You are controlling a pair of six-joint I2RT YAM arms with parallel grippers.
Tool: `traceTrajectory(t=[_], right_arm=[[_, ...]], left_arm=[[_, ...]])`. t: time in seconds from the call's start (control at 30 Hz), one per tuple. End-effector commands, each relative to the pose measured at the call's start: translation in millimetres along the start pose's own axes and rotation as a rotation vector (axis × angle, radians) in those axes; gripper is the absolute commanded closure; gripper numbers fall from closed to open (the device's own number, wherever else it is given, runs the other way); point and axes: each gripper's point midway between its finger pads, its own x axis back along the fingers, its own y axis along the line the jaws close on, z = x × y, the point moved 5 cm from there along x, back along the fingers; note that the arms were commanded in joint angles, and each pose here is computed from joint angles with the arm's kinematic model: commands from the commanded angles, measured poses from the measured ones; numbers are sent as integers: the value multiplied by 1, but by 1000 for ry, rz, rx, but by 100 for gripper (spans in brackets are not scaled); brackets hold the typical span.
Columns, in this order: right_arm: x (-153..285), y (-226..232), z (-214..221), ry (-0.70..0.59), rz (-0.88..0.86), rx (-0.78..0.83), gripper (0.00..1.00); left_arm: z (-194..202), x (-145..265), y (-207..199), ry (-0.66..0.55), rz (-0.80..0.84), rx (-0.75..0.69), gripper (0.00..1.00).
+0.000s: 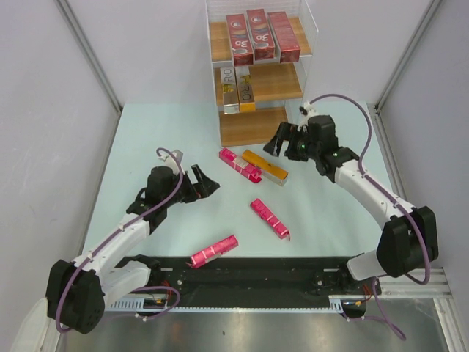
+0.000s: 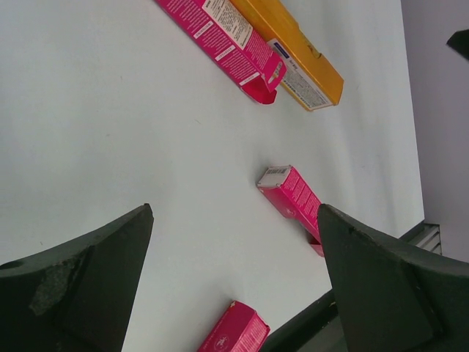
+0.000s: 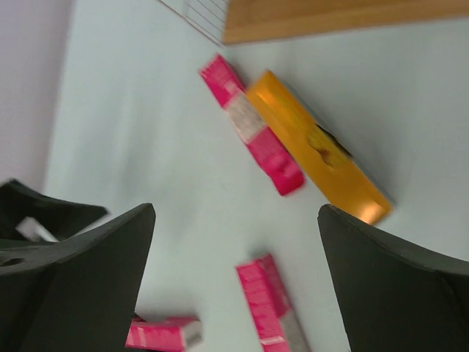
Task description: Place and organize the toothpastes onto the shelf
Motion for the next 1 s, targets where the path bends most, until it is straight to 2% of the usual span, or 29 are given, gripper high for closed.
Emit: traceTrajectory(t=[0.0, 0.2, 0.47, 0.97], right_arm=[[9, -43, 32, 81, 190, 136, 0], [-4, -56, 44, 126, 231, 146, 0], [-44, -83, 68, 190, 289, 156, 0], [-84, -110, 79, 176, 297, 182, 0]], left_arm=[[-9, 3, -10, -7, 26, -48, 0], [-8, 3, -10, 5, 23, -52, 0], [-5, 4, -7, 4, 19, -43, 0], [0, 5, -3, 11, 14, -42, 0]])
